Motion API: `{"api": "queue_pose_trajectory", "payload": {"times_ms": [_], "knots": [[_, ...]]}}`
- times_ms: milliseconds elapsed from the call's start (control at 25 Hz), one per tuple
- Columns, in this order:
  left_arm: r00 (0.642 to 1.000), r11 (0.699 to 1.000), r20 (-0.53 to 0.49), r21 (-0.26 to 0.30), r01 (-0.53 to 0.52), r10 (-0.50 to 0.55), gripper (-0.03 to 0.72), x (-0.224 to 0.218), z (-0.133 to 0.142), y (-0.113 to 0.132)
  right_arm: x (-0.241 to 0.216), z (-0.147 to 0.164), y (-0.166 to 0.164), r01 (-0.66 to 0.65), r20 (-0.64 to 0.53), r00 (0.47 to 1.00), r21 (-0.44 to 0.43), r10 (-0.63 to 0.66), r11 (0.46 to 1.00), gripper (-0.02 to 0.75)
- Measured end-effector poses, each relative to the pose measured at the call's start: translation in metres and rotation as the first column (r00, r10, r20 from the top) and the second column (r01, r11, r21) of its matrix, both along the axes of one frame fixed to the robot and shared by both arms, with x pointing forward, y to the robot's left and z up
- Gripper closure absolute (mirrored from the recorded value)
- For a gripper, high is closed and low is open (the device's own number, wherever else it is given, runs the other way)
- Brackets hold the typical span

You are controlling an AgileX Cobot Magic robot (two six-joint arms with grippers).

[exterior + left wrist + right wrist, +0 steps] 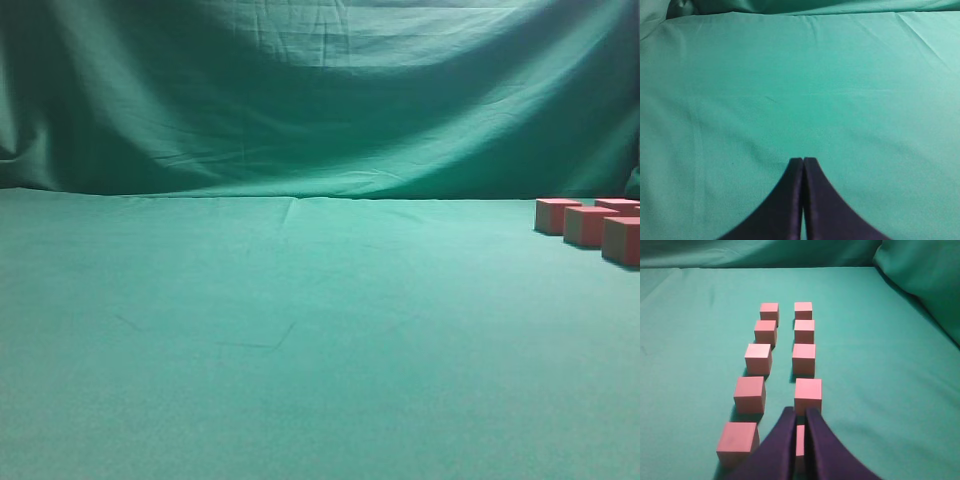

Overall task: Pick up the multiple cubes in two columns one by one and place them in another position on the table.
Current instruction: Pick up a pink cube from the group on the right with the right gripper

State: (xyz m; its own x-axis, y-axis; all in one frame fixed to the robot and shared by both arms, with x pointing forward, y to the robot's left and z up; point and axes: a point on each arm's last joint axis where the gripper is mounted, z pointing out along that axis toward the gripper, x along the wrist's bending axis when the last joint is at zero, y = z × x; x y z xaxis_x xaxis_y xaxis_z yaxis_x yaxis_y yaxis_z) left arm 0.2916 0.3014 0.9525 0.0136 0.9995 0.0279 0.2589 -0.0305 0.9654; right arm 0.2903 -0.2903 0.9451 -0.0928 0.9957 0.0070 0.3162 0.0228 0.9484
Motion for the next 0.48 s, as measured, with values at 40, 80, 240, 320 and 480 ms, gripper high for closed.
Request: {"api": "queue_pose_trajectory", "payload": {"times_ms": [40, 80, 240, 320, 480], "knots": [[1.0, 1.0, 0.0, 0.0, 0.0, 0.0, 0.688, 0.0, 0.0, 0.0, 0.0, 0.0, 0.0, 0.0, 0.0, 1.0, 0.0, 0.0, 1.0, 0.69], [1.0, 1.0, 0.0, 0.0, 0.0, 0.0, 0.688, 0.0, 0.0, 0.0, 0.0, 0.0, 0.0, 0.0, 0.0, 1.0, 0.0, 0.0, 1.0, 0.69], [1.0, 1.0, 0.0, 0.0, 0.0, 0.0, 0.688, 0.0, 0.0, 0.0, 0.0, 0.0, 0.0, 0.0, 0.0, 1.0, 0.0, 0.0, 1.0, 0.69], [1.0, 1.0, 0.0, 0.0, 0.0, 0.0, 0.688, 0.0, 0.0, 0.0, 0.0, 0.0, 0.0, 0.0, 0.0, 1.0, 0.0, 0.0, 1.0, 0.69], [1.0, 1.0, 0.0, 0.0, 0.0, 0.0, 0.688, 0.0, 0.0, 0.0, 0.0, 0.0, 0.0, 0.0, 0.0, 1.0, 0.0, 0.0, 1.0, 0.69]]}}
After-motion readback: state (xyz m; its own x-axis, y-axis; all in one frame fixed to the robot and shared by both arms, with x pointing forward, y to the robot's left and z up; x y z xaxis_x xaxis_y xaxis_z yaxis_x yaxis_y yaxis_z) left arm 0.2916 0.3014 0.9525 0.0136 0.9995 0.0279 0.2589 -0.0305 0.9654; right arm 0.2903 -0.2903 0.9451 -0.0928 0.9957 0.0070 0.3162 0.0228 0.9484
